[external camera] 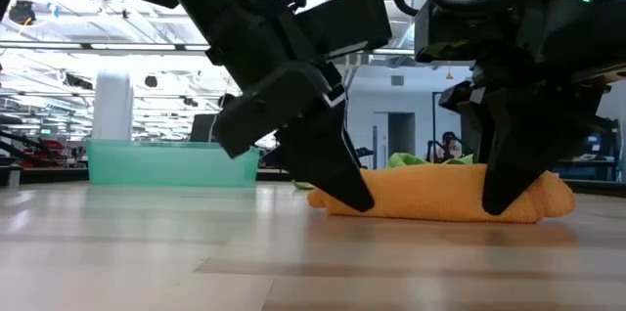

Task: Roll microfiber towels into tight, uniform cylinder then place into a basket
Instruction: Roll the yellow towel

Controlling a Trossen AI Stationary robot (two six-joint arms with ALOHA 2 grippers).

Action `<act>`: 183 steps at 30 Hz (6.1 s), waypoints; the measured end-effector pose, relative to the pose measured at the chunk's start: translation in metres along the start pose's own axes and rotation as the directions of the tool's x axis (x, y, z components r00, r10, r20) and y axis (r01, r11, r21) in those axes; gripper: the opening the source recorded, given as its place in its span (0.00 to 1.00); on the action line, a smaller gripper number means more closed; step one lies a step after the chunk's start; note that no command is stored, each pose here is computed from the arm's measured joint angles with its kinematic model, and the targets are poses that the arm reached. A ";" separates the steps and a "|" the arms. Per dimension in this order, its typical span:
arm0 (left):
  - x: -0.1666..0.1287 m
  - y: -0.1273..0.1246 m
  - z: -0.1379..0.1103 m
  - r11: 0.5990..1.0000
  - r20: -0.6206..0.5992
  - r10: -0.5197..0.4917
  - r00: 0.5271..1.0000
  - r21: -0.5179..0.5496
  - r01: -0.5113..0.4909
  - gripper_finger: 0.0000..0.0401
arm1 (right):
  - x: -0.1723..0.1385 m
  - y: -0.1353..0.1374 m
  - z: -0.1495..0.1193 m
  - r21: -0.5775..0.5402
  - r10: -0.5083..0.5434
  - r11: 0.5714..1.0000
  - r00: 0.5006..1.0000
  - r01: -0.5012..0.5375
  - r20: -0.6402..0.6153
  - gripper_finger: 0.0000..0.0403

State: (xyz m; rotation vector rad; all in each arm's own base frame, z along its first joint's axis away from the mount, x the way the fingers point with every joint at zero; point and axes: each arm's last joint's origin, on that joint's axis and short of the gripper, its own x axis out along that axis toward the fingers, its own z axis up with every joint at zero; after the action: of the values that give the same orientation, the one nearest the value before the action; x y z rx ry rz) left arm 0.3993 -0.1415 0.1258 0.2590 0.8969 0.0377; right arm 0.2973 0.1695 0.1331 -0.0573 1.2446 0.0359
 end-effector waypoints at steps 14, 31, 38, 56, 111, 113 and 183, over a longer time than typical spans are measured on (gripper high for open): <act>-0.004 -0.004 0.007 0.806 0.013 -0.537 0.843 -0.287 0.518 0.11 | -0.002 0.012 0.012 -0.040 0.502 0.863 0.863 -0.504 -0.052 0.11; -0.002 -0.005 -0.001 0.695 -0.056 -0.611 0.790 -0.516 0.501 0.14 | 0.022 -0.020 0.016 0.345 0.602 0.757 0.798 -0.554 -0.040 0.11; -0.002 -0.004 -0.002 0.750 -0.067 -0.592 0.803 -0.409 0.519 0.24 | 0.023 -0.021 0.015 0.375 0.603 0.750 0.796 -0.545 -0.050 0.11; -0.019 -0.017 -0.011 0.845 -0.171 -0.516 0.839 -0.259 0.467 0.44 | 0.024 -0.022 0.015 0.365 0.568 0.775 0.822 -0.516 -0.043 0.11; -0.054 -0.046 0.024 0.908 0.184 -0.406 0.895 0.193 0.372 0.43 | 0.029 -0.027 0.008 0.369 0.557 0.779 0.829 -0.506 -0.039 0.12; -0.054 -0.046 0.023 0.906 0.179 -0.411 0.894 0.194 0.377 0.43 | 0.029 -0.027 0.009 0.367 0.565 0.774 0.824 -0.515 -0.034 0.12; -0.085 -0.062 0.028 0.947 0.246 -0.271 0.931 0.244 0.211 0.27 | 0.030 -0.033 0.012 0.354 0.594 0.757 0.804 -0.550 -0.022 0.12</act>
State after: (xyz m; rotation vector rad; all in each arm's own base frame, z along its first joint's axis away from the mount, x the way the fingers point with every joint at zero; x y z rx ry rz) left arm 0.3638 -0.2191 0.1929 0.3425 0.6470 -0.3210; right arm 0.3203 0.1370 0.1096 0.6373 1.3480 0.3636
